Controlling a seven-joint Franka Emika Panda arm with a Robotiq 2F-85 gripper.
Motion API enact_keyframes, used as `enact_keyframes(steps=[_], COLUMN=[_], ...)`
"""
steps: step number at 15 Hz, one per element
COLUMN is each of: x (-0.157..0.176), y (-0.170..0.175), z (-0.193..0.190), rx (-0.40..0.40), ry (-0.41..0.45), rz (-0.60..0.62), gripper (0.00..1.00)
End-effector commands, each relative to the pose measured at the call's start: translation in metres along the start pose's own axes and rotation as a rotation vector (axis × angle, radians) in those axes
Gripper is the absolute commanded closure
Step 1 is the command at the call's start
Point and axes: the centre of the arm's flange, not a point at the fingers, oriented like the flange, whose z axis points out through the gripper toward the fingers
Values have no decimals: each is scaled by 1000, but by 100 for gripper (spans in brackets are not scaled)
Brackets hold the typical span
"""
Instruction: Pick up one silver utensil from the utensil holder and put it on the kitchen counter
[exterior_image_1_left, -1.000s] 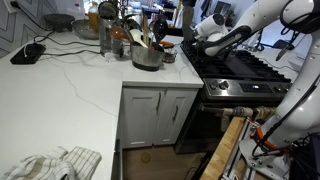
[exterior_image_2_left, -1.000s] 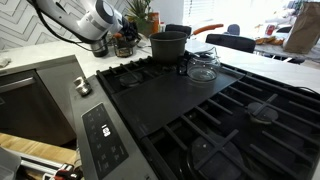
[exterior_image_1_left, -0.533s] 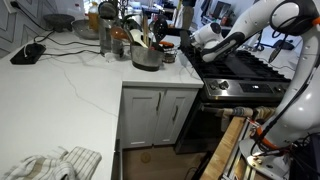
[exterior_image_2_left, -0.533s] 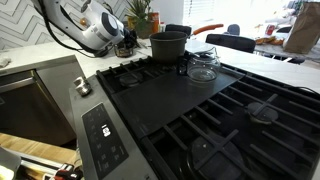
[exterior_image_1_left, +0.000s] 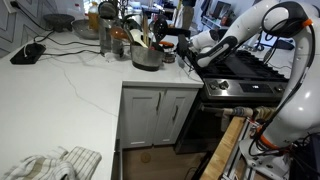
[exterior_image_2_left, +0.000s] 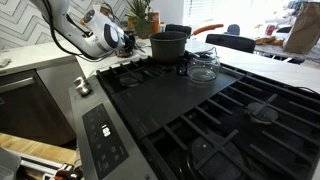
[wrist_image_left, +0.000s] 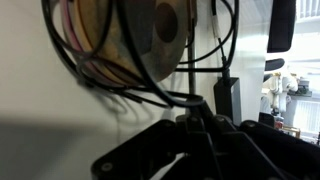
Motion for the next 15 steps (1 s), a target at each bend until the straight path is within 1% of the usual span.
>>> enact_keyframes(steps=[1,6,10,11,13,14,15], x=[15,33,34,33,32,31,31], y=[1,-1,4,4,5,6,6], z=[10,12,17,17,19,20,20], rx=[20,30,26,27,26,24,21], ry=[-25,-34,-58,-64,-74,-78,-82], rz=[14,25,15,12,5,1,-2], gripper=[99,99,99,94,77,75,70])
